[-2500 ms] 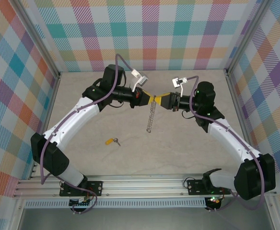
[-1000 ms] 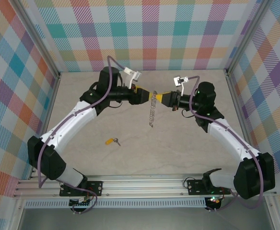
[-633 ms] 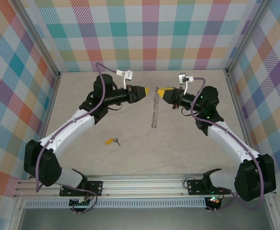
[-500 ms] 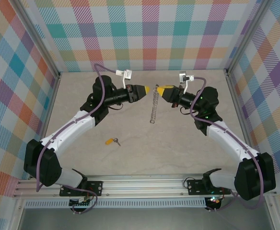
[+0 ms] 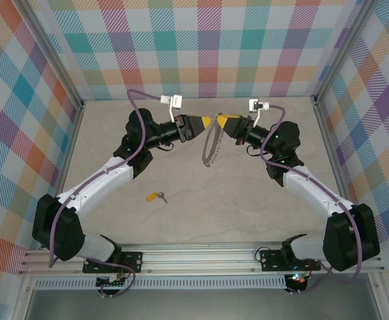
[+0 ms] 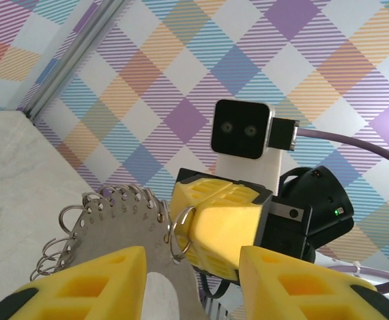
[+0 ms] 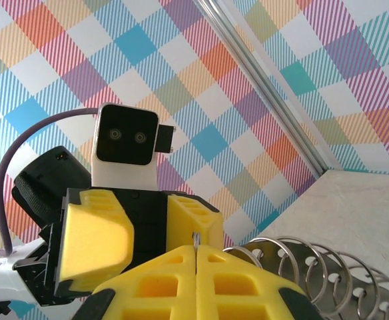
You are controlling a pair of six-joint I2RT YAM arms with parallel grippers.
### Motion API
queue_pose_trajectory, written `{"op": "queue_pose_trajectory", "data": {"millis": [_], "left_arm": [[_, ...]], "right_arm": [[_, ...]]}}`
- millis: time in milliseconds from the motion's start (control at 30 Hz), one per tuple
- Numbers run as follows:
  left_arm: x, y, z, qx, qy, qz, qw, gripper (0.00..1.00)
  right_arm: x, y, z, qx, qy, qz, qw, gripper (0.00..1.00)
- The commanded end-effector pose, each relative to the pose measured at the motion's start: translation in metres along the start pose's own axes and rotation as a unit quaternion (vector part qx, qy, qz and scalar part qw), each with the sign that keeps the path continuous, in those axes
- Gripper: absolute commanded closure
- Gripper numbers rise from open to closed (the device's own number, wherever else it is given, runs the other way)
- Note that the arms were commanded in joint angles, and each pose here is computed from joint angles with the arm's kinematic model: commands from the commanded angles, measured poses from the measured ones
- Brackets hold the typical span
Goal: Put the keys on the keyring
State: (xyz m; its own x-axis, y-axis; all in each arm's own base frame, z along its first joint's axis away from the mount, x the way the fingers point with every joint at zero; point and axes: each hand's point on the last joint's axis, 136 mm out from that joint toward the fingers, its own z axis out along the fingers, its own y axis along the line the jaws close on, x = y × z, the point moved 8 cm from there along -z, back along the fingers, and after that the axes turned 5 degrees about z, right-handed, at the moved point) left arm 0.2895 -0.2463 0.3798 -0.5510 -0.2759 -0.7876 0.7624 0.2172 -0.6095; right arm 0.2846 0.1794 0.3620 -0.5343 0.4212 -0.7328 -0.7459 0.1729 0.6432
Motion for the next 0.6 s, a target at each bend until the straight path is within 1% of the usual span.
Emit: {"op": "queue_pose_trajectory", "data": {"millis": [0, 367, 567], "left_arm": [[-0.006, -0.013, -0.002, 0.026, -0.015, 0.016, 0.999, 0.59], [-0.004, -0.006, 0.006, 0.024, -0.008, 0.013, 1.0, 0.59], [-0.005, -0.009, 0.01, 0.031, -0.006, 0.017, 0.999, 0.6]], "right_arm": [[-0.008, 0.011, 0.003, -0.028, -0.023, -0.017, 0.999, 1.0], [-0.006, 0.013, 0.004, -0.035, -0.019, -0.012, 0.999, 1.0], [-0.004, 0.011, 0.006, -0.038, -0.017, -0.006, 0.999, 1.0]]}}
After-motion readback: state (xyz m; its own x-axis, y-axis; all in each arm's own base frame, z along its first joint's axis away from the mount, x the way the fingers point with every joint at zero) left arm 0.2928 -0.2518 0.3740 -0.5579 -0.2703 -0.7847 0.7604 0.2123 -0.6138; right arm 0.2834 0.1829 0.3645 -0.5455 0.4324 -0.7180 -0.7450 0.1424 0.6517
